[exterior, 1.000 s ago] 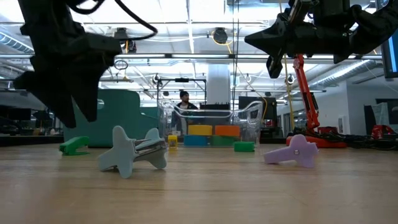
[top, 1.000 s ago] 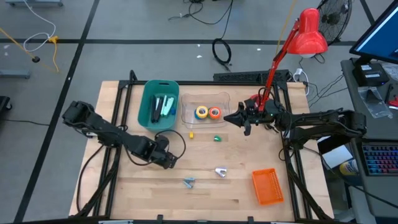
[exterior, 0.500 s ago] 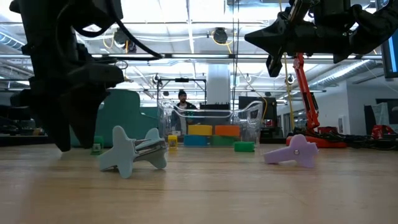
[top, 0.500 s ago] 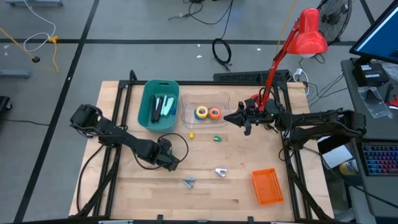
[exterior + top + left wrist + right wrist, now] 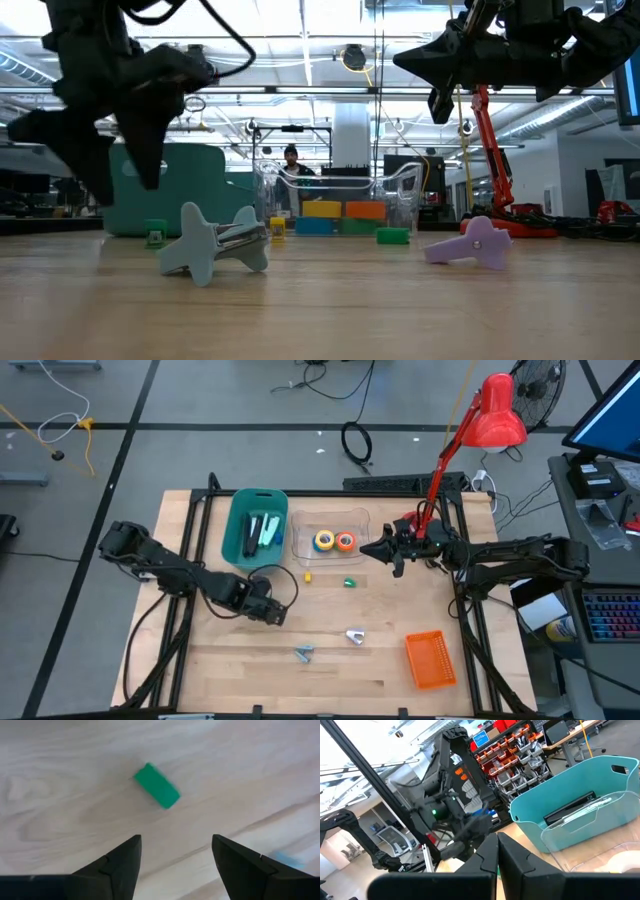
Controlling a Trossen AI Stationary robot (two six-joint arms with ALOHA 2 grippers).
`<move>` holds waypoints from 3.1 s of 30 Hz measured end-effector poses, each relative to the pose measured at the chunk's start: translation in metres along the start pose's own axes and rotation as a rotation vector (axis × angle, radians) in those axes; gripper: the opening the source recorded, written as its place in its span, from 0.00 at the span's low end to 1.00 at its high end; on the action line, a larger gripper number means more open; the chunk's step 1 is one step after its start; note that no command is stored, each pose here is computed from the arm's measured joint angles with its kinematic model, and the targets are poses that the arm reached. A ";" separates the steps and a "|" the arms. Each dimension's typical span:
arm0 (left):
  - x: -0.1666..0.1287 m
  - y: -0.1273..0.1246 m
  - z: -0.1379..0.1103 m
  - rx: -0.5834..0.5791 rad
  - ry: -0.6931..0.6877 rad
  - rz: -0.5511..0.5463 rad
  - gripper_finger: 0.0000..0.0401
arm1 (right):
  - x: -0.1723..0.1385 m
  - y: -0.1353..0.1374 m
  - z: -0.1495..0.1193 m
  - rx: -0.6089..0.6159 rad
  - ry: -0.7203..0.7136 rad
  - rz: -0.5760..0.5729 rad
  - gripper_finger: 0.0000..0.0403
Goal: Pick and place Stapler, Stapler remover, tape
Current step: Put the left green stapler remover into the green bin
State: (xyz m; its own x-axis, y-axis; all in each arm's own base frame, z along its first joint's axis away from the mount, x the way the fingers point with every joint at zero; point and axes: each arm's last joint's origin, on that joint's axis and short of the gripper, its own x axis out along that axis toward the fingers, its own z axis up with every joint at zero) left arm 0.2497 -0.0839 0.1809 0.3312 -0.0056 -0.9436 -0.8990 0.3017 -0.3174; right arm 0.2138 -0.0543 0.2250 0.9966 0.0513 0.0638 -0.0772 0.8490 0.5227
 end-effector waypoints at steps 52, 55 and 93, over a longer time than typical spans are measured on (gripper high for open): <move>0.044 -0.005 0.024 -0.410 -0.003 0.067 0.39 | 0.000 0.002 0.002 -0.002 -0.020 0.021 0.00; 0.044 -0.005 0.026 -0.426 -0.036 0.054 0.35 | 0.000 0.002 0.002 -0.002 -0.008 0.038 0.00; -0.055 -0.023 0.034 -0.161 -0.168 -0.312 0.20 | 0.000 0.002 0.002 -0.001 -0.007 0.039 0.00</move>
State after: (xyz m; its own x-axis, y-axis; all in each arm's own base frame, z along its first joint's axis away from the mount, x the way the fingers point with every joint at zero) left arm 0.2619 -0.0582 0.2438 0.6261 0.0865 -0.7749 -0.7767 0.1567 -0.6101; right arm 0.2135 -0.0534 0.2279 0.9927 0.0809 0.0897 -0.1159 0.8470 0.5188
